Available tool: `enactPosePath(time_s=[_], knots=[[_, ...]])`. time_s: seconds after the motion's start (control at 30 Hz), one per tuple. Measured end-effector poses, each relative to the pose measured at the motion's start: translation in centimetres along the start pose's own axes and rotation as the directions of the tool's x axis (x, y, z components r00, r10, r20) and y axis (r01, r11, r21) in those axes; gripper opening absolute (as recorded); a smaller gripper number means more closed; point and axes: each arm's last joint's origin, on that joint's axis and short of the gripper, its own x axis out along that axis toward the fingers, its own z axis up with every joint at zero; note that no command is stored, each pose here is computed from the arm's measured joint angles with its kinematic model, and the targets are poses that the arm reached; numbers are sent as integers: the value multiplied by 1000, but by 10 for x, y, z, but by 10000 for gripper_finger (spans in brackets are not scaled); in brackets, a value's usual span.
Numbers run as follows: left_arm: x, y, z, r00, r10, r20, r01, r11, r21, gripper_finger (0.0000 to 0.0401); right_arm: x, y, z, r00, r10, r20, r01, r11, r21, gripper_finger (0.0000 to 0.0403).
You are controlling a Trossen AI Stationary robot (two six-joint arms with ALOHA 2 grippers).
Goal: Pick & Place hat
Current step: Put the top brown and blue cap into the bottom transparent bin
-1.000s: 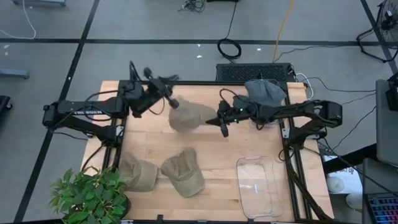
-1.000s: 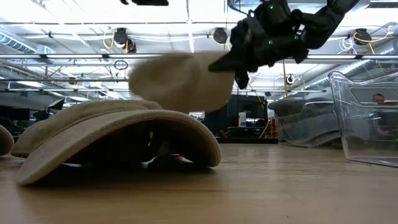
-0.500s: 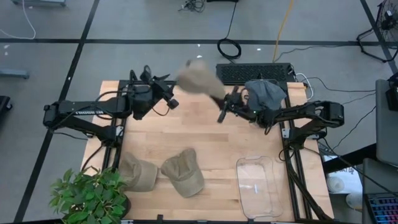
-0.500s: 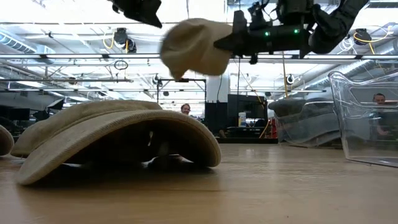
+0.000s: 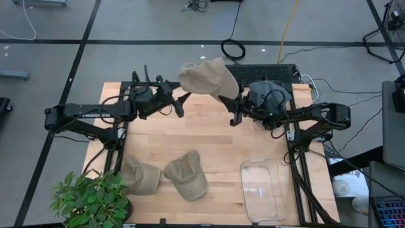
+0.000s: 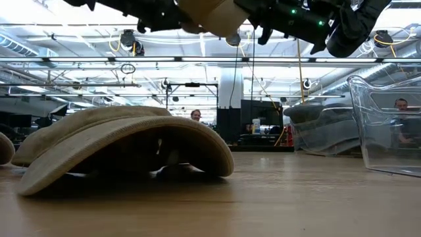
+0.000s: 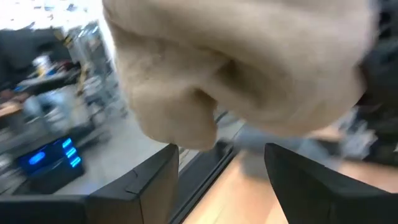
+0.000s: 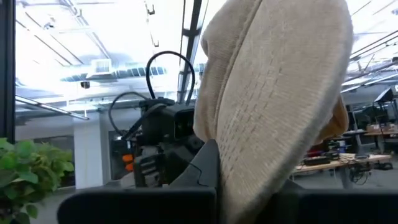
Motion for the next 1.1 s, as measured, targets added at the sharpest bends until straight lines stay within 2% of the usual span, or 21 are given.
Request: enactPosePath(time_s=[0.07,0.17,0.33,0.5,0.63,0.8,0.97,1.1], knots=[[0,0,0,998,-30,52,30,999,-15,239,0,0,-1,1000,0,-6,0,1000,12,0],[0,1,-2,997,-46,64,47,999,-17,234,0,0,0,1000,0,-2,0,1000,18,0],[3,-3,-2,987,-126,102,132,990,-53,233,6,2,10,997,16,75,-18,1000,23,0],[12,-10,-2,955,-217,204,230,972,-39,234,18,6,21,987,129,99,-135,989,53,0],[21,-15,-7,945,-228,236,242,970,-33,234,22,11,20,980,187,75,-192,979,65,0],[27,-20,-7,897,-295,329,315,949,-8,234,22,16,20,977,199,77,-205,977,66,0],[32,-25,-9,835,-389,390,418,908,10,234,22,17,19,978,199,68,-203,978,54,0],[35,-27,-12,832,-395,390,433,901,-12,222,22,16,17,980,195,43,-197,980,37,0]])
